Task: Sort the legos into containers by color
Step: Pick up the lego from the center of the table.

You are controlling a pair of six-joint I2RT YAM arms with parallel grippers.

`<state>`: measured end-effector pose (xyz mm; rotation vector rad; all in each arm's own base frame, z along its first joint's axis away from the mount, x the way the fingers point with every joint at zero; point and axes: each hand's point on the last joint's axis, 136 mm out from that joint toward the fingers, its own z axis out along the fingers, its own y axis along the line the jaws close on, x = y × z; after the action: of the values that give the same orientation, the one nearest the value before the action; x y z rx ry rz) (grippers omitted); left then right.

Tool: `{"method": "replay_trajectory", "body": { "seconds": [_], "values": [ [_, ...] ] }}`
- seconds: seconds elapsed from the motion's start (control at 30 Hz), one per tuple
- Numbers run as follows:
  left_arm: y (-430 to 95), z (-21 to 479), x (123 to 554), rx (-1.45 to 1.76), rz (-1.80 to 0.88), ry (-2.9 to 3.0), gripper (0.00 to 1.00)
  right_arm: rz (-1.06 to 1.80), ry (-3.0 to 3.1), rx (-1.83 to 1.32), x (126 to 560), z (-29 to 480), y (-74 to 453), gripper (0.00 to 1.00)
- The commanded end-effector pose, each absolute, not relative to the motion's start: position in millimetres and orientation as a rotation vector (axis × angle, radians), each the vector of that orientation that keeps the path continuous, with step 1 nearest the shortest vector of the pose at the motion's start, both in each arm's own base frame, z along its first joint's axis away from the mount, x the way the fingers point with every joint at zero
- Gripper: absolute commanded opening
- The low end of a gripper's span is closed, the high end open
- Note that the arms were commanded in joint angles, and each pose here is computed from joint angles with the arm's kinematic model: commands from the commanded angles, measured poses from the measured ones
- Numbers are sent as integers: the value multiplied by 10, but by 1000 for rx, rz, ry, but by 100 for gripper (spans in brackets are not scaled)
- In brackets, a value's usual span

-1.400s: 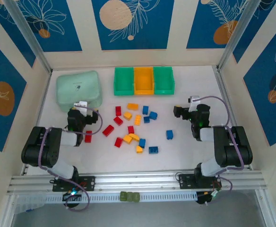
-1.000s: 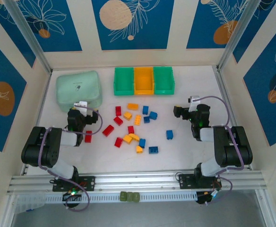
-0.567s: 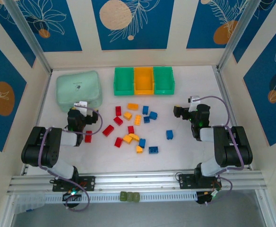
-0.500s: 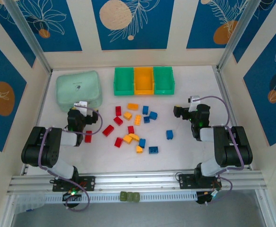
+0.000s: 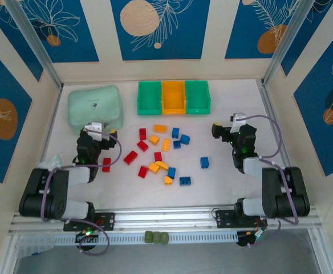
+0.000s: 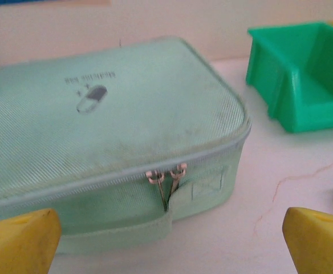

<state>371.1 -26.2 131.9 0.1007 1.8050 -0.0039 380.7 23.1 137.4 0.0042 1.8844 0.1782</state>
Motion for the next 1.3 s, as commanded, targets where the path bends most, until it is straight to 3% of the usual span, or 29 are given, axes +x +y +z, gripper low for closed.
{"method": "replay_trajectory", "body": {
  "seconds": [0.0, 0.13, 0.23, 0.33, 0.67, 0.97, 1.27],
  "values": [
    [-199, 1368, 3618, 45, -22, 1843, 99, 197, 1903, 129, 3702, 1493, 93, 99],
    [-247, 1560, 3558, 14, -90, 1810, 99, 260, 1884, 282, 3618, 1687, -42, 99],
    [-237, 1757, 3558, -108, -179, 1799, 99, 346, 1906, 652, 3481, 1692, -272, 99],
    [-206, 1758, 3539, -205, -217, 1862, 99, 406, 1938, 811, 3349, 1564, -335, 99],
    [-576, 1710, 3361, -240, -472, 2080, 99, 551, 2119, 688, 3219, 1495, 40, 99],
    [-984, 1602, 3017, -155, -498, 2347, 99, 603, 2359, 356, 3113, 1577, 793, 99],
    [-1530, 1371, 3130, 49, -390, 2531, 99, 682, 2536, 101, 2969, 1517, 1606, 99]
  ]
}}
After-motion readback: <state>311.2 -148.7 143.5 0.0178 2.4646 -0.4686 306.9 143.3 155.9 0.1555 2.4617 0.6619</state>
